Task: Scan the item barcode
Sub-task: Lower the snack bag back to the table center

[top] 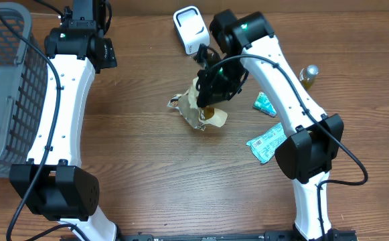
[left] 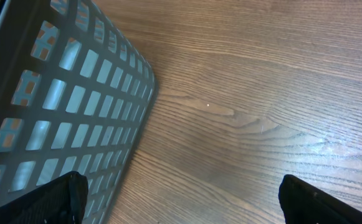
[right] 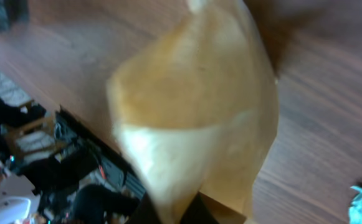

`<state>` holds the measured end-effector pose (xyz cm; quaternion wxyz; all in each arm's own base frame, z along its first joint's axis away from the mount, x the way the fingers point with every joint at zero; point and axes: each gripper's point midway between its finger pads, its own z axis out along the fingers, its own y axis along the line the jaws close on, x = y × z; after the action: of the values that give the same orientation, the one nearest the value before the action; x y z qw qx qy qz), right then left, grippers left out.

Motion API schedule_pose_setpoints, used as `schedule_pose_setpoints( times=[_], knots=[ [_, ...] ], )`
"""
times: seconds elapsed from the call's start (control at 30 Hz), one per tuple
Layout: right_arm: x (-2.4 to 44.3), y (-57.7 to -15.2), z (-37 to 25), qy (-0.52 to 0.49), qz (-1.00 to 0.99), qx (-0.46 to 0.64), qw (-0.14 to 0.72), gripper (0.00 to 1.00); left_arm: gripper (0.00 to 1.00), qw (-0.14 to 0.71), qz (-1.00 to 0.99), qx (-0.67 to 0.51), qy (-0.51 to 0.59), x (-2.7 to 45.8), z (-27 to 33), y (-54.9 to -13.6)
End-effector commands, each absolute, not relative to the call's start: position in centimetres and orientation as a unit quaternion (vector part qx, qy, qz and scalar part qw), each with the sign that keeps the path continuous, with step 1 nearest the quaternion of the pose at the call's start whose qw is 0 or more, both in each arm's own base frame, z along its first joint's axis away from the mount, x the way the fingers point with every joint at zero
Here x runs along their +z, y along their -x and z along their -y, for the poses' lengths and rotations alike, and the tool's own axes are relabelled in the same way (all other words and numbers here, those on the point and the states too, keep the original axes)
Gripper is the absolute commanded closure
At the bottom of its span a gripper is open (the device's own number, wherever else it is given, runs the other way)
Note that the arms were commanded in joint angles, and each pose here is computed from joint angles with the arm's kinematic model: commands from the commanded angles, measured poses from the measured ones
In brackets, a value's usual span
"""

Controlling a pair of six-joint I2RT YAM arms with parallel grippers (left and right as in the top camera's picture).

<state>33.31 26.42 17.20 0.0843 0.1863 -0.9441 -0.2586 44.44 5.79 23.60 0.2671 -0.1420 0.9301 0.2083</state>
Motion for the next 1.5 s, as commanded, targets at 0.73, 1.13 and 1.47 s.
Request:
schedule_pose_setpoints(
  times=[0.73, 1.13, 1.47],
  knots=[
    [12.1, -40.9, -16.6, -0.04, 0.999, -0.015, -0.029, 0.37, 0.0, 0.284, -0.925, 0.211, 0.141, 25.1, -5.7, -44.4],
    [11.2, -43.1, -23.3, -0.074, 0.989, -0.103, -0.079, 0.32, 0.0, 0.283, -0.925, 0.211, 0.141, 25.0, -5.7, -44.4],
    [2.4, -38.2, -21.5, -0.059, 0.998, -0.009, -0.005, 0.51, 0.0, 0.284, -0.925, 0.211, 0.141, 25.0, -5.7, -44.4]
  ],
)
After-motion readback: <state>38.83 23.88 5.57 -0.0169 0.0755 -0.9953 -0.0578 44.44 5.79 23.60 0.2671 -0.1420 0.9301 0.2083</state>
